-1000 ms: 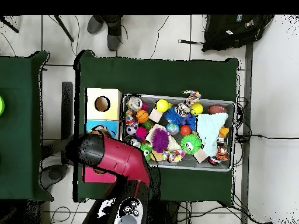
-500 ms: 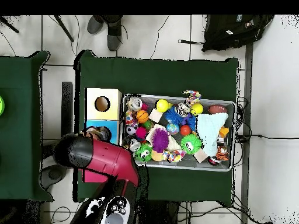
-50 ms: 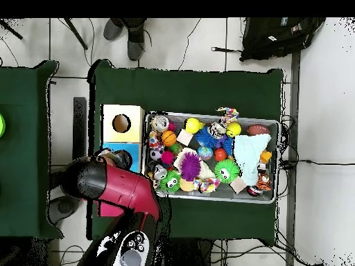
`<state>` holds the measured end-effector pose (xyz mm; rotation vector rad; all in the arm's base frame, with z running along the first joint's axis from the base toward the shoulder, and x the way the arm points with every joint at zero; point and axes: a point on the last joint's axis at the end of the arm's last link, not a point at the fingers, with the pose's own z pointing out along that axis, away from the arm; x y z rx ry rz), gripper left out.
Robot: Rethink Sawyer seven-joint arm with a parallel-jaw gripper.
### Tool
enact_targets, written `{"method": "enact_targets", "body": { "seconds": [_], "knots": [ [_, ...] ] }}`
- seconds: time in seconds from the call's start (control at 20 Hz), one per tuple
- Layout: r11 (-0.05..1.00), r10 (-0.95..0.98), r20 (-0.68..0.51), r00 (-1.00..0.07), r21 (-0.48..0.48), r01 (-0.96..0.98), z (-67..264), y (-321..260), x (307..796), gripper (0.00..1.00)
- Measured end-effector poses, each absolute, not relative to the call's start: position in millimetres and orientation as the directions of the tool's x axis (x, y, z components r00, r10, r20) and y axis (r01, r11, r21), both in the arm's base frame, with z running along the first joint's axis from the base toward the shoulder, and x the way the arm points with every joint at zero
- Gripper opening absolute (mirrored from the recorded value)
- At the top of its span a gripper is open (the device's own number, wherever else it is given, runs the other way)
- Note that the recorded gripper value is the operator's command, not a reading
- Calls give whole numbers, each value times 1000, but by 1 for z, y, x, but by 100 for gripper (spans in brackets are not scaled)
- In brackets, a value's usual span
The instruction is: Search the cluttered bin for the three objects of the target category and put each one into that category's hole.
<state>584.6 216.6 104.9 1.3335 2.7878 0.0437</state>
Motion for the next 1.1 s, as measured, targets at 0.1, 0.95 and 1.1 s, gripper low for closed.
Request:
{"method": "enact_targets", "body": {
  "seconds": [0.1, 0.95, 1.1],
  "knots": [
    [626, 780, -41, -624, 48, 779, 101, 215, 585, 0],
    [612, 790, -46, -611, 24, 790, 78, 201, 583, 100],
    [612, 791, -46, -610, 25, 791, 79, 201, 583, 100]
  ]
}}
